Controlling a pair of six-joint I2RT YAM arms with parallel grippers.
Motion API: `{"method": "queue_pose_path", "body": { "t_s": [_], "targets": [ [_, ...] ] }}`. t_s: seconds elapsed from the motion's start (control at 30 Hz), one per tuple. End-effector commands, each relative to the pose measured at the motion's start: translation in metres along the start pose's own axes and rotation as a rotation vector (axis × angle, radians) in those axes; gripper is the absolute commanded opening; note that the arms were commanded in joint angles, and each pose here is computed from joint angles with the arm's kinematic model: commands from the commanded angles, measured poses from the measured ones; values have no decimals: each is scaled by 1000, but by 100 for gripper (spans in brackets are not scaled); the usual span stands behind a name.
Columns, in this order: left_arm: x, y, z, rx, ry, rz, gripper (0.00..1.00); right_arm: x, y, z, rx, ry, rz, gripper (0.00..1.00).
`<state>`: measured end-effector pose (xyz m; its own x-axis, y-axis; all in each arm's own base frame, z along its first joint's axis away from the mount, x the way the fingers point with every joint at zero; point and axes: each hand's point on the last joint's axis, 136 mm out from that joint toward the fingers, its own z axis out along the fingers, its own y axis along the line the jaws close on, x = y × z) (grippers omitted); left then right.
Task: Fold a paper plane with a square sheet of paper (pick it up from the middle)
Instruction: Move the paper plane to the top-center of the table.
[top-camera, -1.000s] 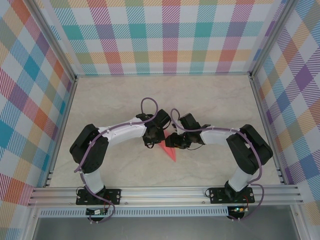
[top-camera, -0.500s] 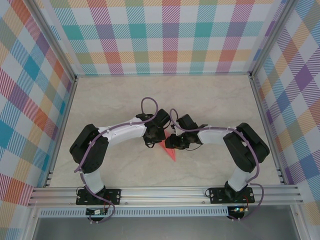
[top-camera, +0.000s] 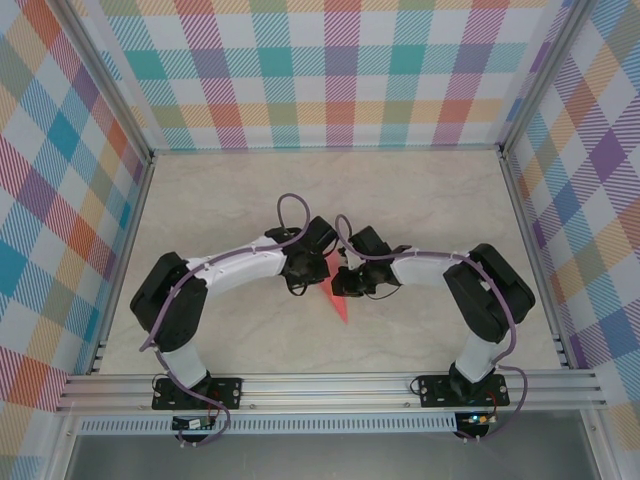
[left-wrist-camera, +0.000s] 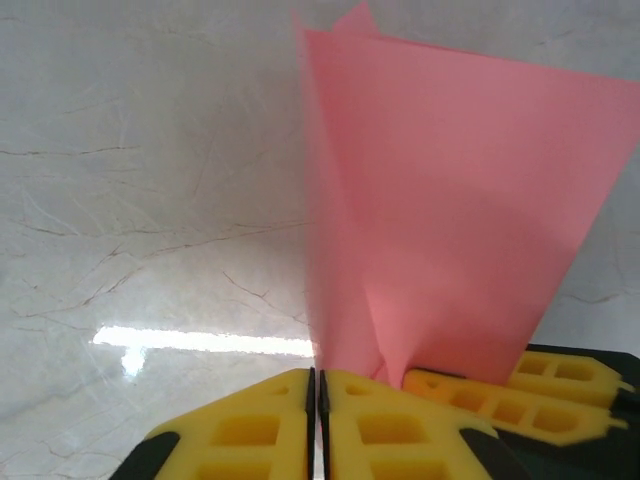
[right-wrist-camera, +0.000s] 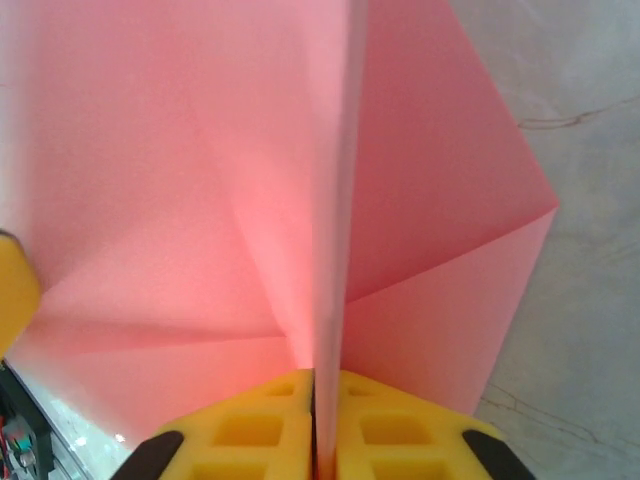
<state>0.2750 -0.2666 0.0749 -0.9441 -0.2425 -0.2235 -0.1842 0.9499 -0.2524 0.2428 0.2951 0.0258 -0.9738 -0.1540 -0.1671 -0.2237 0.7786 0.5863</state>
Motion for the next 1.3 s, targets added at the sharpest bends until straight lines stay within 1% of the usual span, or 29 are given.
{"method": "queue_pose_path", "body": {
  "t_s": [0.0,0.13,0.2,0.27,0.4,0.47,0.6,0.8,0.97,1.27],
  "targets": [
    [-9,-9,-28,89,-58,-13,17,-5,9,-15,39,-16,-20,8],
    [-16,0,-51,108,-133,-24,22,-16,6,-35,133,-71,-20,6],
    [-20,11,-63,98,-180,-41,25,-24,-6,-48,250,-105,8,7],
    [-23,25,-69,86,-209,-70,26,-28,-20,-57,362,-110,43,7],
    [-25,52,-73,74,-248,-139,29,-37,-27,-55,443,-97,76,10],
    [-24,64,-71,71,-247,-171,29,-41,-31,-51,475,-92,88,10],
    [-19,81,-66,68,-234,-213,30,-47,-32,-39,493,-74,84,11],
    [-16,93,-64,67,-233,-239,30,-51,-31,-27,488,-68,79,11],
    [-16,96,-63,66,-228,-247,30,-47,-36,-21,489,-67,96,12],
    [-16,93,-58,72,-214,-246,31,-35,-50,-10,523,-27,105,19]
  ]
}}
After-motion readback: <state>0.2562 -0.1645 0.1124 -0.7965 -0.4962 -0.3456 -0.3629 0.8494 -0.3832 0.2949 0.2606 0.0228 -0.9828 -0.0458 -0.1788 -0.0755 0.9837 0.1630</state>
